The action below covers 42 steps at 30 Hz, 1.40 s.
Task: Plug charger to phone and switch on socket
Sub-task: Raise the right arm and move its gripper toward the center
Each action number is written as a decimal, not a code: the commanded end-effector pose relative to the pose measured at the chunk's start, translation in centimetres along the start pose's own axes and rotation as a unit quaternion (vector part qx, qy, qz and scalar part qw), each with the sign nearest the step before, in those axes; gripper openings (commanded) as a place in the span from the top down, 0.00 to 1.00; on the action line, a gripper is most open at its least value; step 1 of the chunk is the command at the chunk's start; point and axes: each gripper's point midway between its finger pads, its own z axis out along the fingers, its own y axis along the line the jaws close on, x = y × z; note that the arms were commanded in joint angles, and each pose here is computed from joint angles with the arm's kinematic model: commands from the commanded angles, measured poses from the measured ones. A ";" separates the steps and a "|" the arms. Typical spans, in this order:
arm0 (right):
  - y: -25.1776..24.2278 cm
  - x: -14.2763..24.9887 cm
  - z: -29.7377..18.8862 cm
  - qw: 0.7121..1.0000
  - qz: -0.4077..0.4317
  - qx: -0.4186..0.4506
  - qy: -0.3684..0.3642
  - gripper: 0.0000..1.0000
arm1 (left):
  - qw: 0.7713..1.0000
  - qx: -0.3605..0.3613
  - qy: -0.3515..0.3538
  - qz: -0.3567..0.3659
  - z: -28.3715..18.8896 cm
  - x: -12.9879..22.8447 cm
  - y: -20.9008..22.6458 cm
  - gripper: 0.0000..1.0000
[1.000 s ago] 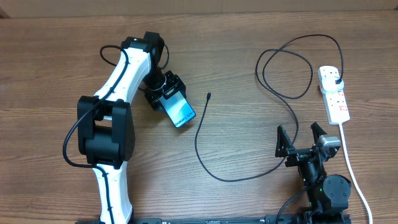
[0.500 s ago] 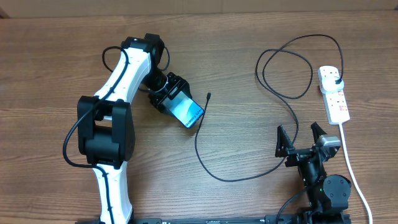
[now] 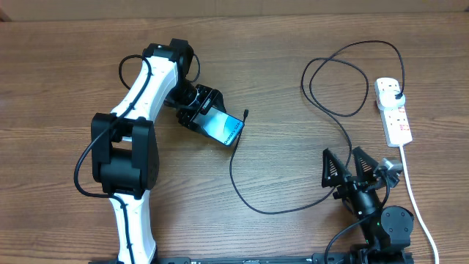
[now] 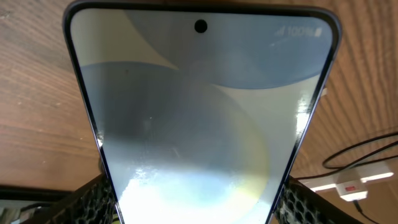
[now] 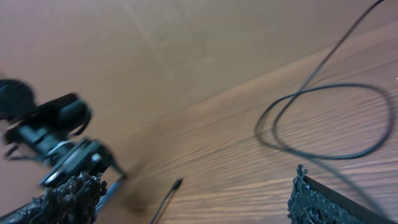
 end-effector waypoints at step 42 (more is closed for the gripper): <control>5.7 1.9 4.2 0.912 0.109 -0.032 0.395 0.00 | 0.994 0.003 -0.100 0.053 -2.8 -5.7 0.4 0.45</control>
